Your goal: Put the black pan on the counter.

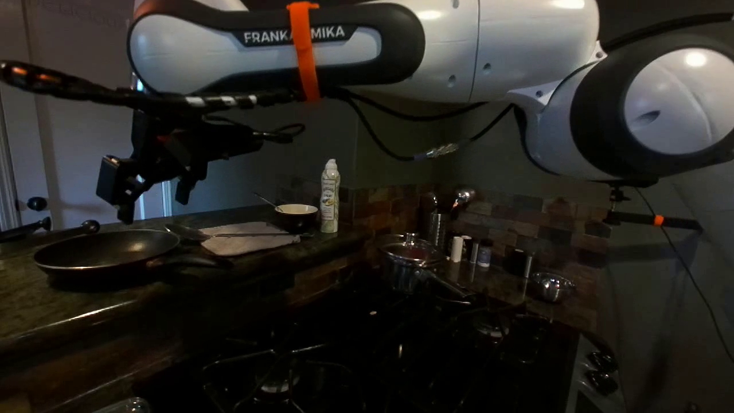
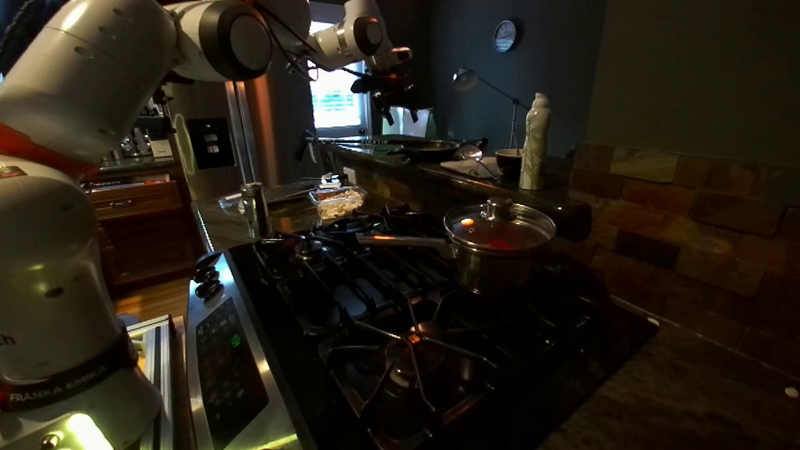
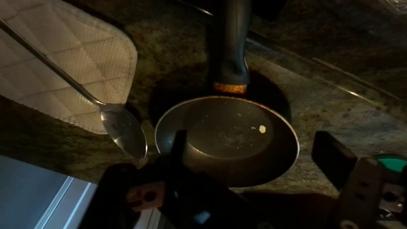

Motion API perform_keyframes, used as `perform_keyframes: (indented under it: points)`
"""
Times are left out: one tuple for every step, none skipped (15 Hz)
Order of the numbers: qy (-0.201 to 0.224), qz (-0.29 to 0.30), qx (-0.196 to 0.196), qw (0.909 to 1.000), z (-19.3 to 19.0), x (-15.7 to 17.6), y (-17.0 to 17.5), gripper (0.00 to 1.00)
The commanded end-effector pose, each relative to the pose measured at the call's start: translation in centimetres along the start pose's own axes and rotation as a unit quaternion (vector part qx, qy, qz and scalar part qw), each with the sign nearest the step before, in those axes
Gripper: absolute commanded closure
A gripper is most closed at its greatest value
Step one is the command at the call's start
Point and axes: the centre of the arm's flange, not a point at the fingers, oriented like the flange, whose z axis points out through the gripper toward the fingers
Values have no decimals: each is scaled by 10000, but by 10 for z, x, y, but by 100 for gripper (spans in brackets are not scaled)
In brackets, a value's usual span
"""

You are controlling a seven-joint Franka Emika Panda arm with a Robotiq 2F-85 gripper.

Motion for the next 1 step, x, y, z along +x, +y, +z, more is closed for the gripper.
perform_keyframes:
  points:
    - [0,14,-14,10000,-10,-3,1,0]
